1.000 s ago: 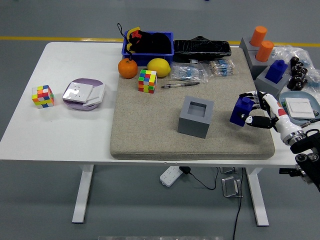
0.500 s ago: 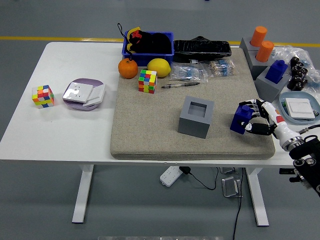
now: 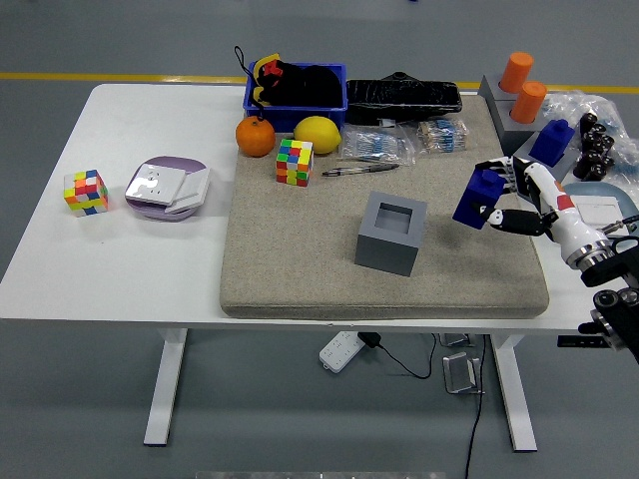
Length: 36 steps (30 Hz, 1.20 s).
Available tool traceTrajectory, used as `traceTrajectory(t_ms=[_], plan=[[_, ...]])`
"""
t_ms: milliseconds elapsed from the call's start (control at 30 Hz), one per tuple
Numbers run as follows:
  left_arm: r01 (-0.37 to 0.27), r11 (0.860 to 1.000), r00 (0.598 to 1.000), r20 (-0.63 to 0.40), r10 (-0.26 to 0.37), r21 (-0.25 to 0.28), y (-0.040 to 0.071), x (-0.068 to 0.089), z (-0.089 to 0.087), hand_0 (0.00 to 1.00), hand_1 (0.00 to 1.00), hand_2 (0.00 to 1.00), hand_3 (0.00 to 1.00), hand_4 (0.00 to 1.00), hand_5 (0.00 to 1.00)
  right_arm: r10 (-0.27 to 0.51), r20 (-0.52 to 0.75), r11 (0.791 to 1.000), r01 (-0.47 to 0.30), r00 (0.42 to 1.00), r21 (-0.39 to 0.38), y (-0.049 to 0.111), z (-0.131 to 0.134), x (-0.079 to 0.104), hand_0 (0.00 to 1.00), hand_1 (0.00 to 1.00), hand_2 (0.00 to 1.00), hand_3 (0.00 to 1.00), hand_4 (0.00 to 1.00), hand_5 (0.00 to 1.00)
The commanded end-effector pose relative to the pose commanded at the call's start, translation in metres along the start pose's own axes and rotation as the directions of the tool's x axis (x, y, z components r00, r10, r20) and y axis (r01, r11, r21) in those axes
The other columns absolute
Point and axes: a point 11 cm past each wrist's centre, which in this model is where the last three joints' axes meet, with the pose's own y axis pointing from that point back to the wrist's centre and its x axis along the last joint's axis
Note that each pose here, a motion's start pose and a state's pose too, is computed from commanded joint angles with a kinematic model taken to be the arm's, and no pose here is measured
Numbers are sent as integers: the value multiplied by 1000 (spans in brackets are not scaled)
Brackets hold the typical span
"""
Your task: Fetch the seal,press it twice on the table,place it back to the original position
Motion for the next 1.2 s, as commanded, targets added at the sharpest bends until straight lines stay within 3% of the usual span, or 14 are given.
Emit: traceTrajectory(t_ms=[200,367,767,1200], plan=[[1,1000,1000,-1,-1,2,0,0,-1,812,812,787,834,787,416,-37,32,996,34,999,86,-9,-32,-13,453,364,378,407,662,2],[1,1000,1000,-1,-1,0,0,0,0,813,813,786,834,788,417,-80,43,991,75,996,114,-12,-44,-28,453,365,378,410,663,2],[-5,1000,1000,10,5,1,1,3,1,812,813,786,836,788,417,-149,42,983,143,988,111,-20,-45,-55,454,366,378,411,665,2],[-12,1000,1000,22,12,-1,2,7,3,813,813,786,835,790,420,-158,39,985,154,987,79,-23,-34,-65,453,365,377,410,672,2]])
